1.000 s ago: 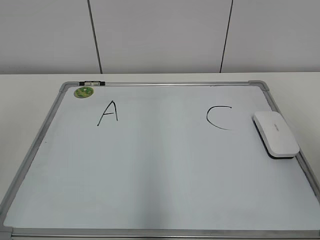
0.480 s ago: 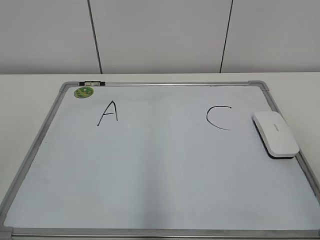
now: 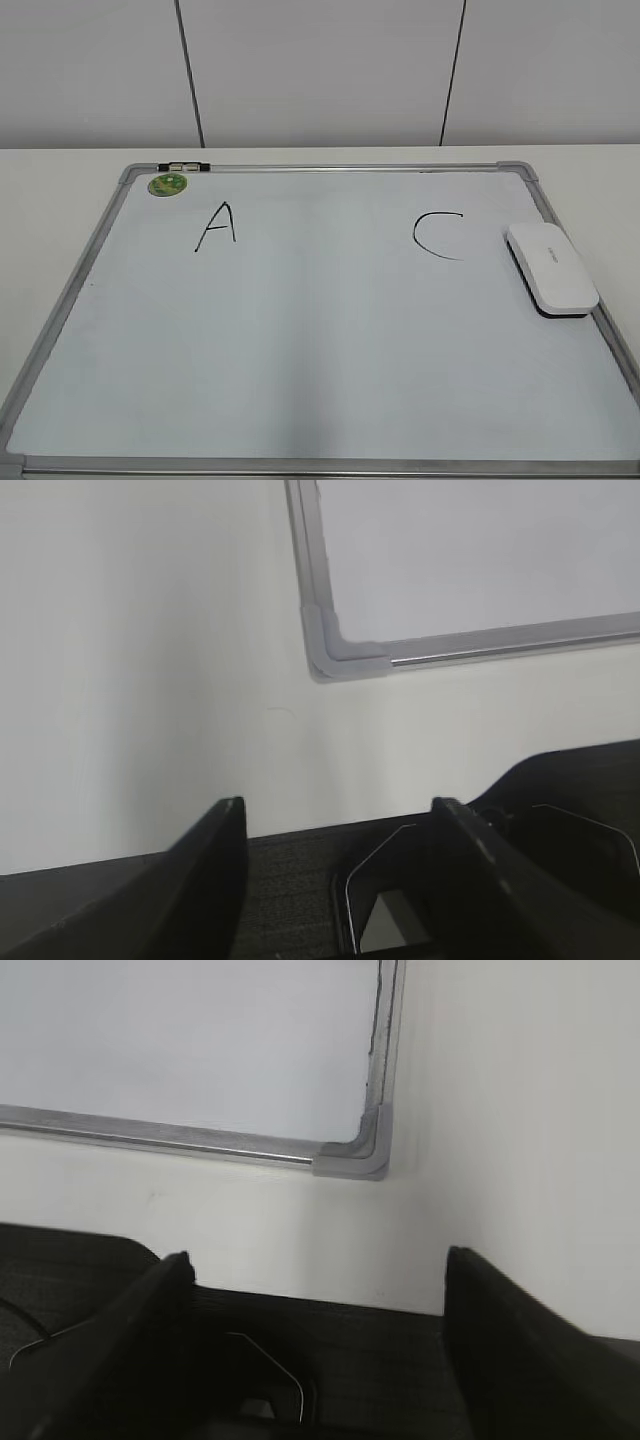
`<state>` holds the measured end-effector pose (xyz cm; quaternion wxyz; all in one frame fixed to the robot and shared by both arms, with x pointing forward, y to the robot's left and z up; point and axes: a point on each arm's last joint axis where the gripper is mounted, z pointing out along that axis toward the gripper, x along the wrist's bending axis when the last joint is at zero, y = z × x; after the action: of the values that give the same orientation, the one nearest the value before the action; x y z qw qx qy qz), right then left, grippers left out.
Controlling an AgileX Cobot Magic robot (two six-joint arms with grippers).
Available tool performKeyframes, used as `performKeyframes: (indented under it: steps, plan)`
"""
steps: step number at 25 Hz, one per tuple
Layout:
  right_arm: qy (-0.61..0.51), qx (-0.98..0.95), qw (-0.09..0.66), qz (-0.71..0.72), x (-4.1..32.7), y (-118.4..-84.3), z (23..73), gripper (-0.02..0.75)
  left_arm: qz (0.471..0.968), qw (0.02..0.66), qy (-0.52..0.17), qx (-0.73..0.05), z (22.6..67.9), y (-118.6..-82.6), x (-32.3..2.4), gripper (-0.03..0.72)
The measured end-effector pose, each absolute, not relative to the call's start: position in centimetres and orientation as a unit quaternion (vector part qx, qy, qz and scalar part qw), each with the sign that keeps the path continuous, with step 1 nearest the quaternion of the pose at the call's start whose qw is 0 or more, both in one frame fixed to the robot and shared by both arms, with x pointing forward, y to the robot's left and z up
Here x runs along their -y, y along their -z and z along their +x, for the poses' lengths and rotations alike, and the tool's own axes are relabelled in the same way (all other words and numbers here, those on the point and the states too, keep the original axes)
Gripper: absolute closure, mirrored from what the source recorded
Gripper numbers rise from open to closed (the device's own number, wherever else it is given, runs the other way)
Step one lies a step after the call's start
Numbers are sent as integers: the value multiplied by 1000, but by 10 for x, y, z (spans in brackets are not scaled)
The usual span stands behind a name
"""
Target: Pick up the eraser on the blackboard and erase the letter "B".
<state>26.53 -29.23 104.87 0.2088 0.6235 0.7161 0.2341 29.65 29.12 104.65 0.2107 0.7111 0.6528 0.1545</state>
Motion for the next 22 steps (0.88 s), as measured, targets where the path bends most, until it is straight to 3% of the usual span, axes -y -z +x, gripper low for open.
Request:
performKeyframes:
  steps: [6,22]
  plan:
    - [-251,-708,233,618,293,-1048,271,147,705,227,-188,-646,304,-1044,-293,272]
    - [-259,-702,240,618,293,-1043,276,147,704,227,-190,-646,305,-1040,-293,272]
